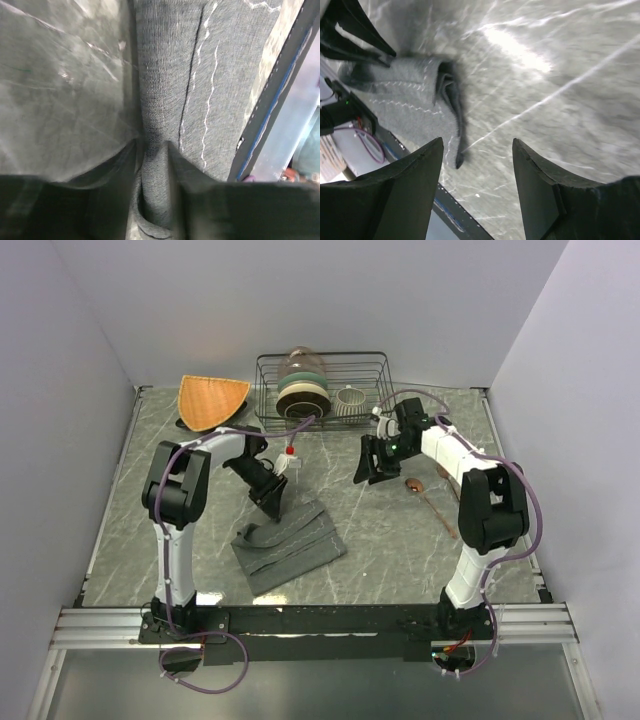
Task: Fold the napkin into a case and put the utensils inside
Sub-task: Move the 2/3-rectangle-folded napkin to the center of the board.
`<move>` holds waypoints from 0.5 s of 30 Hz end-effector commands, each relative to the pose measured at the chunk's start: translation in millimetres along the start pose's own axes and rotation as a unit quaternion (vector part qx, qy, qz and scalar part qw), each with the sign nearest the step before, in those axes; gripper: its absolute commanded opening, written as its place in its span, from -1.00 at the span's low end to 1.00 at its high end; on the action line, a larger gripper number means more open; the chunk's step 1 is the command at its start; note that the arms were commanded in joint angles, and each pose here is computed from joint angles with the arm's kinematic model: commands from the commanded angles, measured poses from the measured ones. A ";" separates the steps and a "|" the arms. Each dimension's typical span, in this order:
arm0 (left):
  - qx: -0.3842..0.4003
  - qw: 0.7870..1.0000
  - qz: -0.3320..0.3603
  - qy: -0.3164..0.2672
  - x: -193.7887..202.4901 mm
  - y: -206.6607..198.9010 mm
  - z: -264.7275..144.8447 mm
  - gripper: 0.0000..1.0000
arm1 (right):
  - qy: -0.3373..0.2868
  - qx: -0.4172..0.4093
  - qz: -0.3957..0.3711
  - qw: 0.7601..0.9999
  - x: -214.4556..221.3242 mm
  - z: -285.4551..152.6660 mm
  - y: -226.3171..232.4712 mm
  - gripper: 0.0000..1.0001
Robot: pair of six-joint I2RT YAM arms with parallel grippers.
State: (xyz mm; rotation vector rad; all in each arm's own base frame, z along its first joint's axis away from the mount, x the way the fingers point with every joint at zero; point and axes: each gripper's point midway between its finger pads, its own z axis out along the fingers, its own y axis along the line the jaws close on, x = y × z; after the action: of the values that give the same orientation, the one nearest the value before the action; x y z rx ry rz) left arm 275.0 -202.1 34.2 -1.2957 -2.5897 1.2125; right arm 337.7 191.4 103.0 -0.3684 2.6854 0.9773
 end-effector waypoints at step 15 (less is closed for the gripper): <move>-0.015 1.000 -0.001 -0.010 -34.7 21.4 2.7 -0.98 | -0.019 0.018 -0.003 1.000 -24.7 -9.2 -16.6 0.32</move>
State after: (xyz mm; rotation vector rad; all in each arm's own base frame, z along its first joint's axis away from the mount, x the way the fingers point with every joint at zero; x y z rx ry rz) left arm 270.2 -210.9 25.3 -1.2790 -2.5177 1.1910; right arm 345.2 180.6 98.6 -0.3351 2.7021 0.9555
